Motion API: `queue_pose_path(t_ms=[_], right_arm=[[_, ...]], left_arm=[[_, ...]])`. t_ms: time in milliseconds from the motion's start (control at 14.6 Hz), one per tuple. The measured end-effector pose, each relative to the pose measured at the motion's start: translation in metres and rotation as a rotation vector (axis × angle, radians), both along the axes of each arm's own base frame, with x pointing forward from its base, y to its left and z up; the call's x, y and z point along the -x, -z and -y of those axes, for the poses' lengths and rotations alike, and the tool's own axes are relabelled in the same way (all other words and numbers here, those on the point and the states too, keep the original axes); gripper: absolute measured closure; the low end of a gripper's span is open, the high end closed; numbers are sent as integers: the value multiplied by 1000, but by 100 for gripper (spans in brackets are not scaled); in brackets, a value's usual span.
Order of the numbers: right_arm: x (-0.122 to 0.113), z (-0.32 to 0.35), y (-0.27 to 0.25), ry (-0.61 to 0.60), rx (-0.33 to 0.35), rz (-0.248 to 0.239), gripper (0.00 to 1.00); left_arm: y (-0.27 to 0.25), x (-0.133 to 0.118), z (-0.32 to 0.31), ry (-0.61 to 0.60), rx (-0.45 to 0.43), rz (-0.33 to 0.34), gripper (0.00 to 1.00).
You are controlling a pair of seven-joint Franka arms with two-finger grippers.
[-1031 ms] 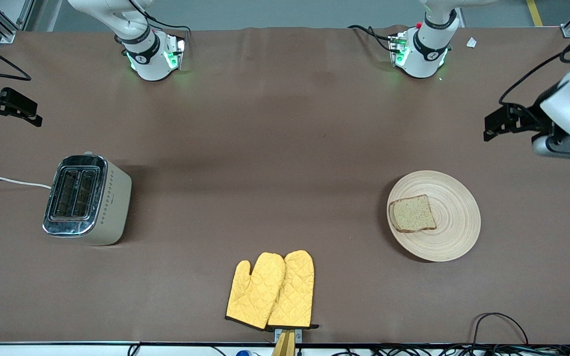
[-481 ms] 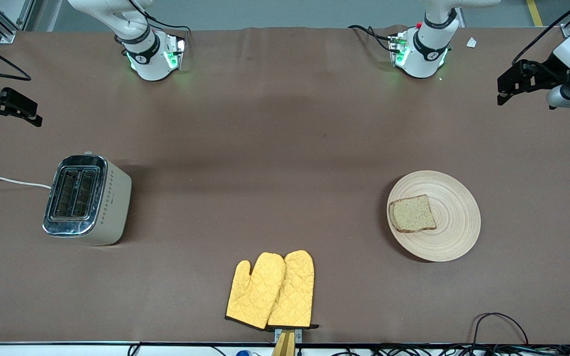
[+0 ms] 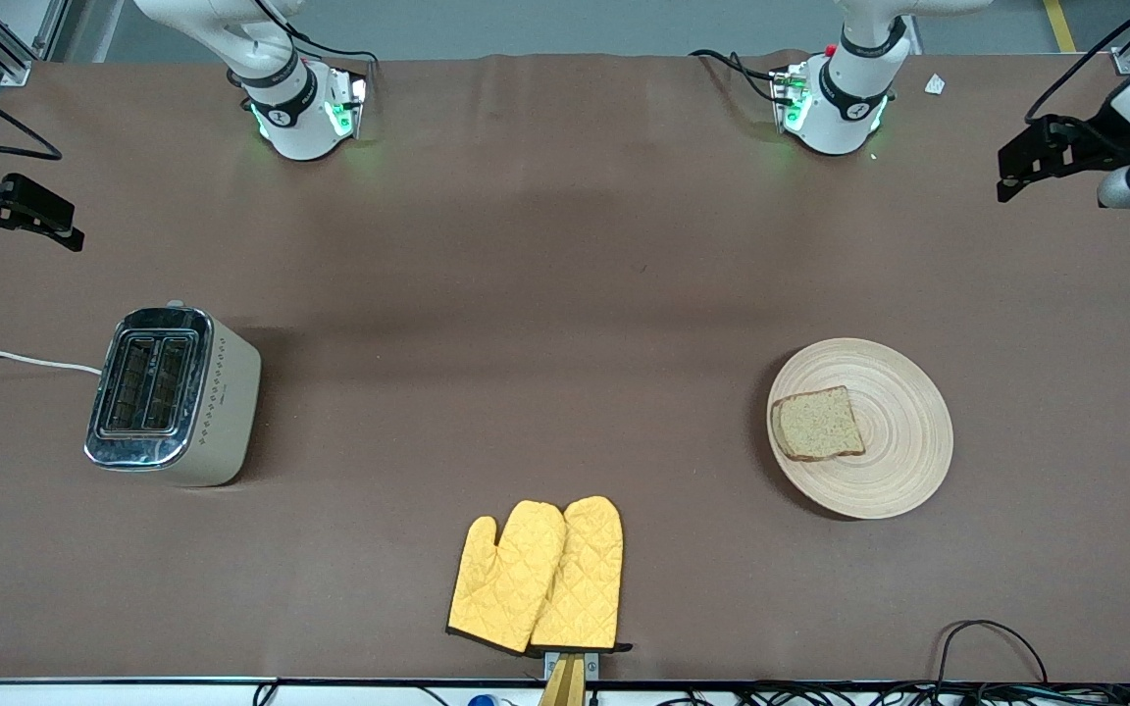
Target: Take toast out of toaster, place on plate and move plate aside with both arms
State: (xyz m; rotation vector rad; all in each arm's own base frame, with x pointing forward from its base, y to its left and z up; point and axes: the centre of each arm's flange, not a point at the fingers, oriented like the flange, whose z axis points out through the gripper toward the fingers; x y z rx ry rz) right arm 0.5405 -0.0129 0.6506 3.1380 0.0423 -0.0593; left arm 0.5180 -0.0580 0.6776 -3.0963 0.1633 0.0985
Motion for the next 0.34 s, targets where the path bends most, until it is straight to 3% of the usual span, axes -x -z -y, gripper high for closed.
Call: queue_pose_path(t_ms=[344], right_arm=[[0,0,0,0,0,-1,0]], left_arm=[[-2,2,-6,-9,0,2,0]])
